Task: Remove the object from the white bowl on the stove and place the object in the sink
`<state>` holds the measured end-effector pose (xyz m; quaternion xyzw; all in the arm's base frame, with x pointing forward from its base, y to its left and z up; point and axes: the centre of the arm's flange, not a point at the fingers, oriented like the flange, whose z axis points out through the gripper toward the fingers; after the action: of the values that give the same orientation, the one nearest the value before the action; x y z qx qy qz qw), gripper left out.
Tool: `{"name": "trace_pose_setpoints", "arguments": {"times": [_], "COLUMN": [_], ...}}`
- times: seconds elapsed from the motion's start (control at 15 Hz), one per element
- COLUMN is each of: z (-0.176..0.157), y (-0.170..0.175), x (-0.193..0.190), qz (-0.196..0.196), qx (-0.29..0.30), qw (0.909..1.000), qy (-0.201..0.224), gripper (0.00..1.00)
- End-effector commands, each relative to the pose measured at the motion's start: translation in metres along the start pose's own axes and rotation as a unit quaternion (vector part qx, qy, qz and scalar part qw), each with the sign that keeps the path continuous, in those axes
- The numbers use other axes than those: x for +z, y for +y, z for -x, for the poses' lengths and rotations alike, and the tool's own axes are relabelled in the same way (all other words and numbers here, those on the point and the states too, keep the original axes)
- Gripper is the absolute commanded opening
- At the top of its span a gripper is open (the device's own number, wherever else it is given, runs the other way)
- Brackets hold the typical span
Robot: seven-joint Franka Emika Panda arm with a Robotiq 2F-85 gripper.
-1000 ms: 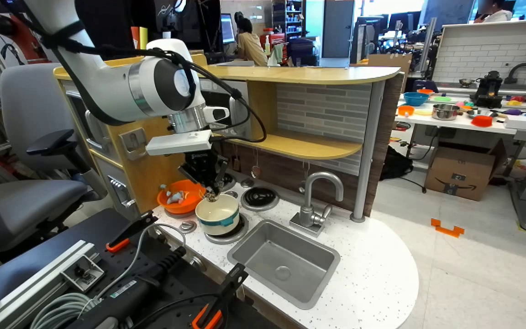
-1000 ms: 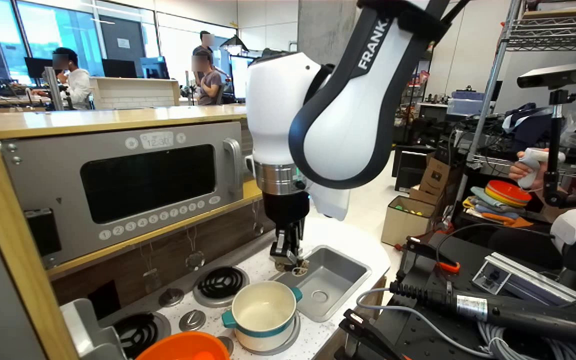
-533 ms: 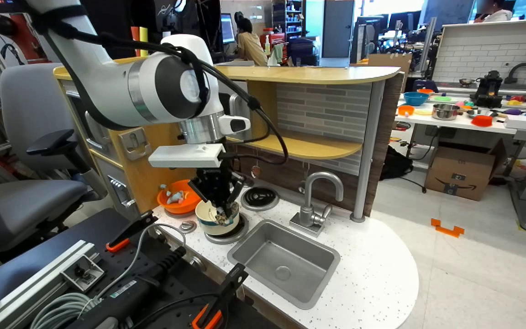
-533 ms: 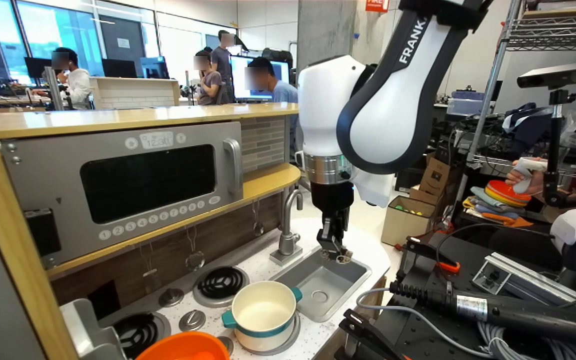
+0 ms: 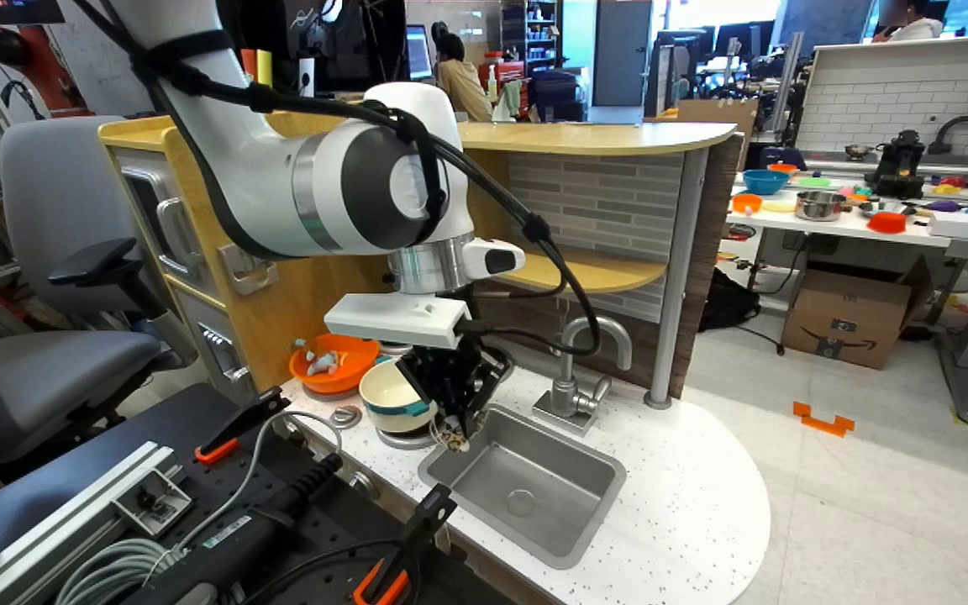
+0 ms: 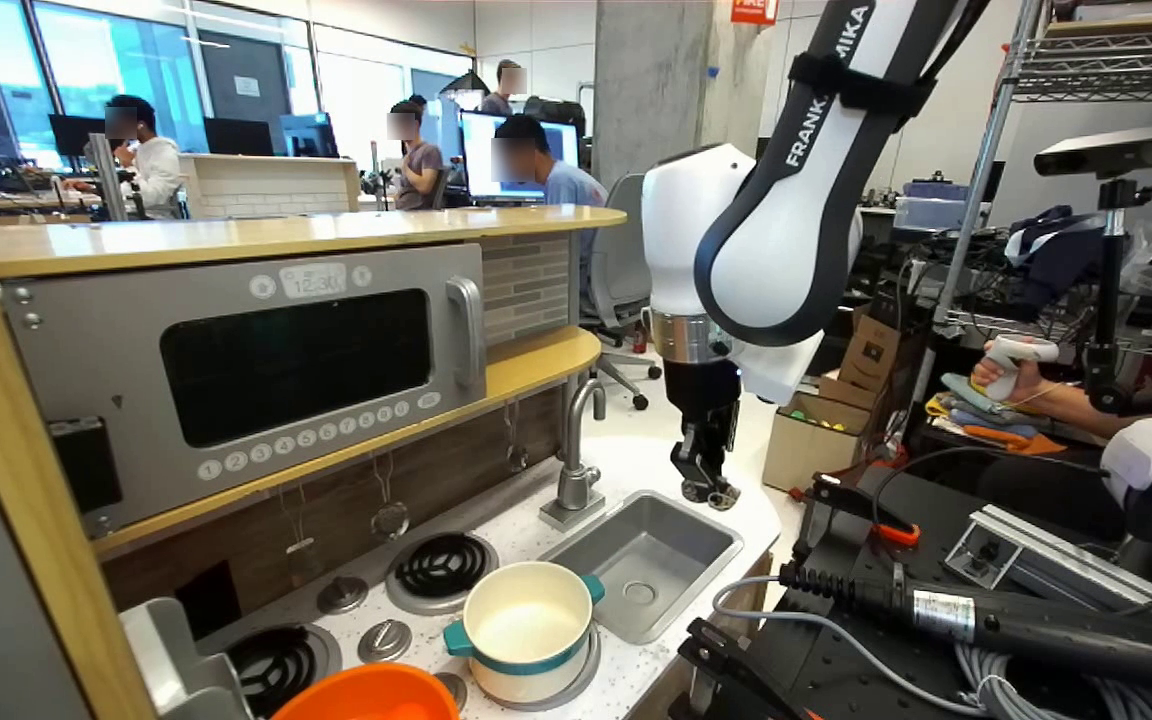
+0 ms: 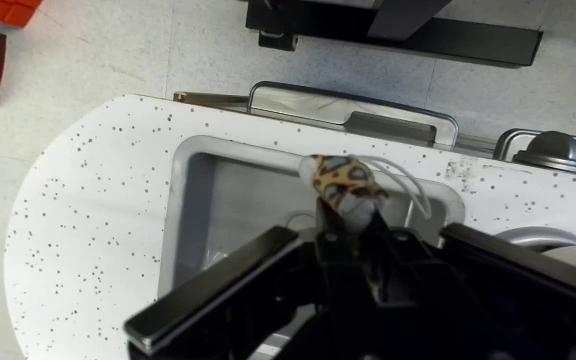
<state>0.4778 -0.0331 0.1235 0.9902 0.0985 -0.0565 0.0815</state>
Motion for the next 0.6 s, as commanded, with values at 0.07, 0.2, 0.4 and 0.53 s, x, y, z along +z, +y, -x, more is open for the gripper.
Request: {"name": "trace_pose_setpoints", "arguments": {"times": [0.07, 0.2, 0.4, 0.53], "z": [-0.027, -0.035, -0.044, -0.05], "y": [0.018, 0.023, 0.03, 0.033], "x": [0.023, 0.032, 0.047, 0.061], "qz": [-0.001, 0.003, 0.015, 0.019], "qx": [0.016, 0.015, 0.012, 0.013], "qw": [0.9999, 0.9999, 0.9998, 0.9997], "qy": [0.001, 0.003, 0.006, -0.002], "gripper": [0.03, 0.03, 0.03, 0.03]}}
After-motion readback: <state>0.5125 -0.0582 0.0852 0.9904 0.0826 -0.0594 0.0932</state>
